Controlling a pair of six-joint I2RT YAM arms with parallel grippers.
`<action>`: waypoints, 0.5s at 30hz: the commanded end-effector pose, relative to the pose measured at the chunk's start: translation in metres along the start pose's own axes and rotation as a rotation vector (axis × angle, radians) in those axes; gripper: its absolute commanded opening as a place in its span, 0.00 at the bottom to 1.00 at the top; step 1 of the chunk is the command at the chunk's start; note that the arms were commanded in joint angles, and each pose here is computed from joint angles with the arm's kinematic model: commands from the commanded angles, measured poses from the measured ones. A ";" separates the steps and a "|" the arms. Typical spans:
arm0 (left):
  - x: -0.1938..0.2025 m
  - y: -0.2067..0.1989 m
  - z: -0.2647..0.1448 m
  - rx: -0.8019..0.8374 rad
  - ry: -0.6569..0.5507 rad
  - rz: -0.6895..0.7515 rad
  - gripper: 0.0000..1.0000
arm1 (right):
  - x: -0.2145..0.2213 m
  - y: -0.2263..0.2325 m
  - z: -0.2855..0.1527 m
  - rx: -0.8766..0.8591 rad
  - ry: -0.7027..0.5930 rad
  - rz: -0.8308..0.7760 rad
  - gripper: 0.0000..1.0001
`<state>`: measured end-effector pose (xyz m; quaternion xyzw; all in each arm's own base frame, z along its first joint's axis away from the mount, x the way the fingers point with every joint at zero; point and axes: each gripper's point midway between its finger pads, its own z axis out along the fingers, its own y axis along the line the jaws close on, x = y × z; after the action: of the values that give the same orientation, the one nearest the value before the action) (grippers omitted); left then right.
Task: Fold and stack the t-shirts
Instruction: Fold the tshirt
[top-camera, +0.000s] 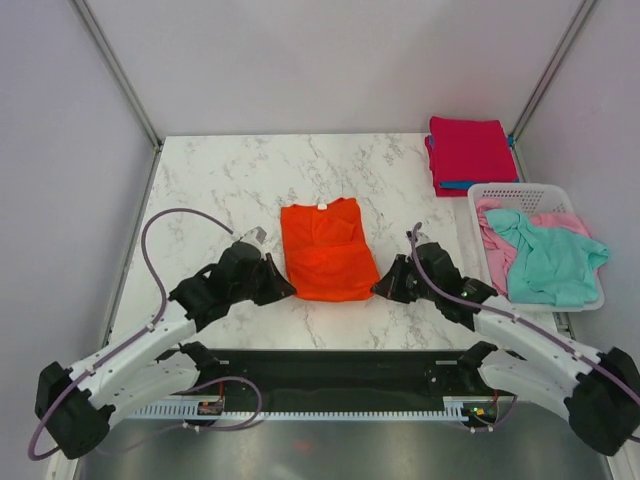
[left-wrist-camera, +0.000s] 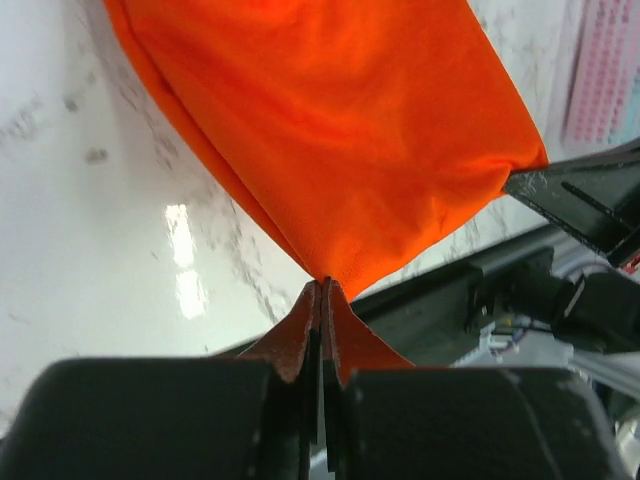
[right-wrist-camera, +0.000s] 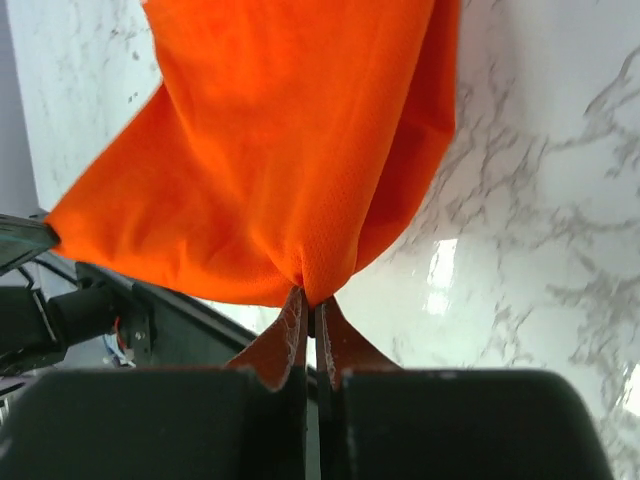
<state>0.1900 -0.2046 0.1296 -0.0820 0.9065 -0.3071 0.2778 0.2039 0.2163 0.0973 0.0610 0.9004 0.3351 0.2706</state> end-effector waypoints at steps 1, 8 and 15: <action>0.036 0.001 -0.026 -0.010 0.075 -0.046 0.02 | 0.026 -0.007 -0.024 0.071 0.012 0.075 0.00; 0.052 -0.019 -0.073 0.053 0.121 -0.083 0.02 | 0.017 0.037 -0.076 -0.012 -0.055 0.073 0.00; 0.002 -0.031 -0.103 -0.020 -0.042 -0.012 0.02 | -0.032 0.057 -0.087 0.123 -0.141 -0.073 0.00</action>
<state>0.1183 -0.1952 0.2014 -0.0763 0.9002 -0.3427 0.2576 0.1610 0.2156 0.1935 0.0713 0.8923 0.3295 0.3001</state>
